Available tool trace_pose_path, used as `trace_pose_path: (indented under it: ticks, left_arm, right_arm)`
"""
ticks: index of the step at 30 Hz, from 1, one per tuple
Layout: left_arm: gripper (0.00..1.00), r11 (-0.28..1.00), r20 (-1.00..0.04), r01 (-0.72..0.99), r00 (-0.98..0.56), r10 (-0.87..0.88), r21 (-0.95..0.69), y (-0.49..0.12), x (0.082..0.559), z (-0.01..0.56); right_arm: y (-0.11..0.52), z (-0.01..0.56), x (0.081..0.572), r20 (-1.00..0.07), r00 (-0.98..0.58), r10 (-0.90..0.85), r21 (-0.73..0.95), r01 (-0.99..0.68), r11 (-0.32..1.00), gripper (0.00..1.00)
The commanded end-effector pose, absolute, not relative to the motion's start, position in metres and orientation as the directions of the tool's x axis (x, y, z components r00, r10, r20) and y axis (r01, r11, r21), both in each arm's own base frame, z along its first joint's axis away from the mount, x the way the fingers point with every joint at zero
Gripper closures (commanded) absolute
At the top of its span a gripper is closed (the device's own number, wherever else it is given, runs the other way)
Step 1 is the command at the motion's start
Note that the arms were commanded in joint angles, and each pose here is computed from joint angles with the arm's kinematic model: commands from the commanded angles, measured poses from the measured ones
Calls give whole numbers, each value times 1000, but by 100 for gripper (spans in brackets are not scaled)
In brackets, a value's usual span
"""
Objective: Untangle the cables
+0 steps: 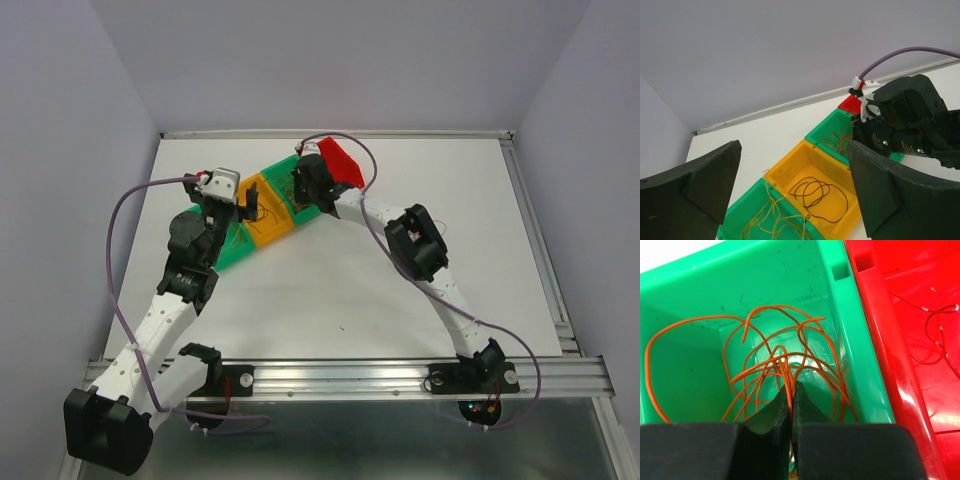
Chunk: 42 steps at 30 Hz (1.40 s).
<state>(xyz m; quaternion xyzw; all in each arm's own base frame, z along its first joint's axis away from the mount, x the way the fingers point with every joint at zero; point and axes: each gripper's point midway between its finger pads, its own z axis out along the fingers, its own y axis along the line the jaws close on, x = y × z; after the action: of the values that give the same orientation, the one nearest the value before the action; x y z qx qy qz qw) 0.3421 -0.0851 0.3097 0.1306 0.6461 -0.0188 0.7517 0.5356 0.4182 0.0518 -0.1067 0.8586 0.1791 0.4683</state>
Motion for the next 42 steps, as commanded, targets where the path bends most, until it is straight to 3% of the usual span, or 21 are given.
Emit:
trace_pose_path:
  ticks: [1, 5, 6, 7, 8, 19, 22, 24, 29, 30, 31, 32, 34, 35, 36, 37, 38, 42]
  left_arm:
    - [1, 968, -959, 188, 257, 118, 170, -84, 338, 347]
    - [1, 966, -961, 193, 248, 122, 173, -85, 340, 345]
    - [1, 966, -961, 195, 247, 122, 172, -85, 341, 344]
    - [1, 965, -962, 197, 244, 123, 174, -86, 340, 344]
    - [1, 965, -962, 197, 244, 123, 174, -86, 340, 343]
    - [1, 962, -962, 204, 240, 131, 182, -87, 342, 342]
    - [1, 961, -963, 206, 235, 133, 183, -88, 343, 340]
    - [1, 962, -964, 206, 231, 133, 182, -88, 343, 339]
    - [1, 912, -962, 343, 228, 150, 223, -113, 341, 330]
    - [1, 912, -963, 344, 220, 154, 224, -113, 343, 327]
    - [1, 897, -964, 377, 215, 157, 231, -120, 342, 324]
    - [1, 889, -964, 395, 212, 158, 232, -123, 342, 321]
    - [1, 869, -963, 431, 211, 167, 245, -130, 341, 317]
    - [1, 860, -962, 445, 215, 169, 251, -133, 340, 316]
    - [1, 852, -961, 457, 219, 172, 256, -136, 338, 316]
    - [1, 837, -960, 482, 220, 171, 259, -141, 336, 313]
    - [1, 830, -960, 492, 221, 171, 261, -143, 334, 312]
    - [1, 770, -959, 578, 228, 166, 270, -161, 326, 306]
  right_arm:
    - [417, 80, 546, -863, -505, 0, 193, -331, 924, 99]
    - [412, 120, 547, -891, -453, 6, 174, -331, 927, 94]
    - [413, 140, 545, -905, -426, -1, 160, -342, 926, 90]
    - [413, 148, 543, -912, -410, -12, 145, -349, 926, 72]
    - [413, 157, 542, -922, -386, -34, 114, -355, 928, 68]
    - [413, 223, 531, -962, -268, -48, 51, -349, 936, 61]
    - [408, 226, 526, -962, -266, -61, 33, -336, 941, 57]
    - [398, 248, 517, -968, -248, -43, 41, -323, 946, 47]
    - [319, 263, 473, -961, -273, -30, 11, -147, 989, 22]
    - [310, 235, 468, -947, -317, -56, -19, -121, 992, 20]
    - [290, 259, 455, -957, -289, -12, 11, -79, 997, 19]
    - [270, 226, 439, -937, -347, -45, -25, -62, 998, 17]
    - [230, 214, 411, -924, -382, 7, 10, -7, 1000, 17]
    - [221, 234, 408, -934, -351, 60, 58, 15, 998, 18]
    - [202, 206, 393, -914, -399, 74, 56, 58, 997, 18]
    - [177, 223, 380, -921, -369, 122, 88, 107, 990, 18]
    - [158, 197, 366, -904, -403, 139, 82, 156, 984, 18]
    - [98, 187, 334, -890, -383, 248, 140, 289, 947, 18]
